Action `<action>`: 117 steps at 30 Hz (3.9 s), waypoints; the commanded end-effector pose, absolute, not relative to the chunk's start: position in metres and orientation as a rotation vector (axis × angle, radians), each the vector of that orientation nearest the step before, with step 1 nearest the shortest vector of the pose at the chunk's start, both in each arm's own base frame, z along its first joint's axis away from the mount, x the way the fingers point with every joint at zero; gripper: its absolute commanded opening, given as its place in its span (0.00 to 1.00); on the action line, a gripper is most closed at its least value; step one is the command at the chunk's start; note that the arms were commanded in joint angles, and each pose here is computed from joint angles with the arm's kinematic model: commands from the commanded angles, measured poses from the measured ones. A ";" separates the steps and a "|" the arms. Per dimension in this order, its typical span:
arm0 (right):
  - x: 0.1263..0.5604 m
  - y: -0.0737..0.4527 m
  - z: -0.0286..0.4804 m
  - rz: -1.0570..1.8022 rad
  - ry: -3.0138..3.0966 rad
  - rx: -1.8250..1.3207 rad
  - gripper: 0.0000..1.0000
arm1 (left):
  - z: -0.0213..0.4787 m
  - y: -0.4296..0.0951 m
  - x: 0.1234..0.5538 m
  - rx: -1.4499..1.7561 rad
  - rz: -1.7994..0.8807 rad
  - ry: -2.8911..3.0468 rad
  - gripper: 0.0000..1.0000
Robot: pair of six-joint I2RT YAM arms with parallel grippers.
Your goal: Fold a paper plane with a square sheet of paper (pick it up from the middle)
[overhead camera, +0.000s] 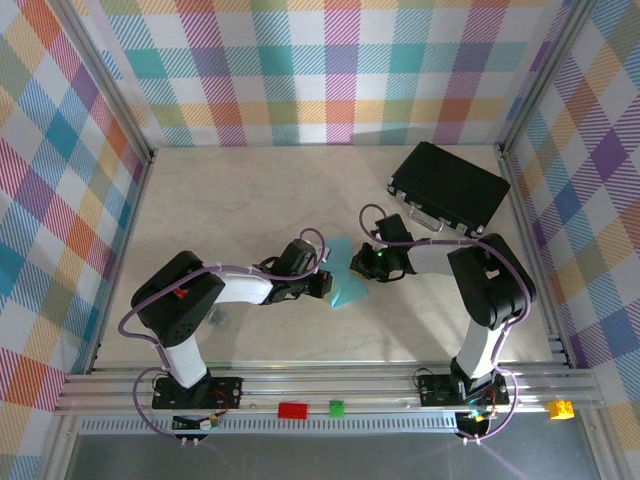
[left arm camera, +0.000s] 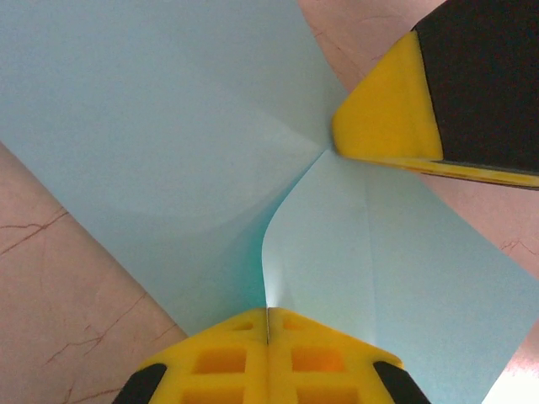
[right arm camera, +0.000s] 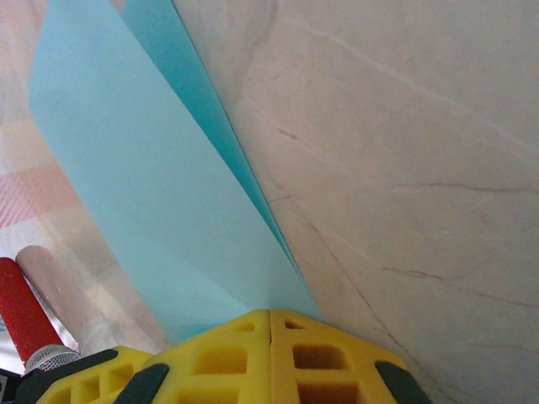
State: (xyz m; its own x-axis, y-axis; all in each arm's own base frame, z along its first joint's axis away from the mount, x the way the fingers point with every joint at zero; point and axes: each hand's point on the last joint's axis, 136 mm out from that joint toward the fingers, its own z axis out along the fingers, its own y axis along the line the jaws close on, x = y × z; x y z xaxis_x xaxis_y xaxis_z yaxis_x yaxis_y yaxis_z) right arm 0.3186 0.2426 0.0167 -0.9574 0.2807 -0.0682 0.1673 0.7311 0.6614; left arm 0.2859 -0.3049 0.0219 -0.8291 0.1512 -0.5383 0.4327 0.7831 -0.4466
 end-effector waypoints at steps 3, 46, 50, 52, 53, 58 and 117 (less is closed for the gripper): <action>0.335 0.217 0.009 0.982 2.696 0.463 0.00 | -0.020 -0.278 0.261 0.456 -0.673 2.672 0.00; 0.262 0.233 -0.024 0.872 2.955 0.382 0.00 | 0.044 -0.294 0.289 0.407 -0.682 2.586 0.33; 0.261 0.234 -0.025 0.860 2.954 0.400 0.00 | 0.062 -0.288 0.290 0.327 -0.682 2.565 0.48; 0.260 0.234 -0.027 0.855 2.954 0.411 0.00 | 0.072 -0.287 0.288 0.292 -0.714 2.546 0.49; 0.260 0.234 -0.027 0.851 2.953 0.415 0.00 | 0.079 -0.288 0.287 0.276 -0.746 2.535 0.45; 0.259 0.232 -0.028 0.845 2.954 0.420 0.00 | 0.098 -0.317 0.269 0.324 -1.027 2.522 0.04; 0.257 0.228 -0.030 0.797 2.981 0.394 0.00 | 0.015 -0.338 0.255 0.304 -1.257 2.742 0.00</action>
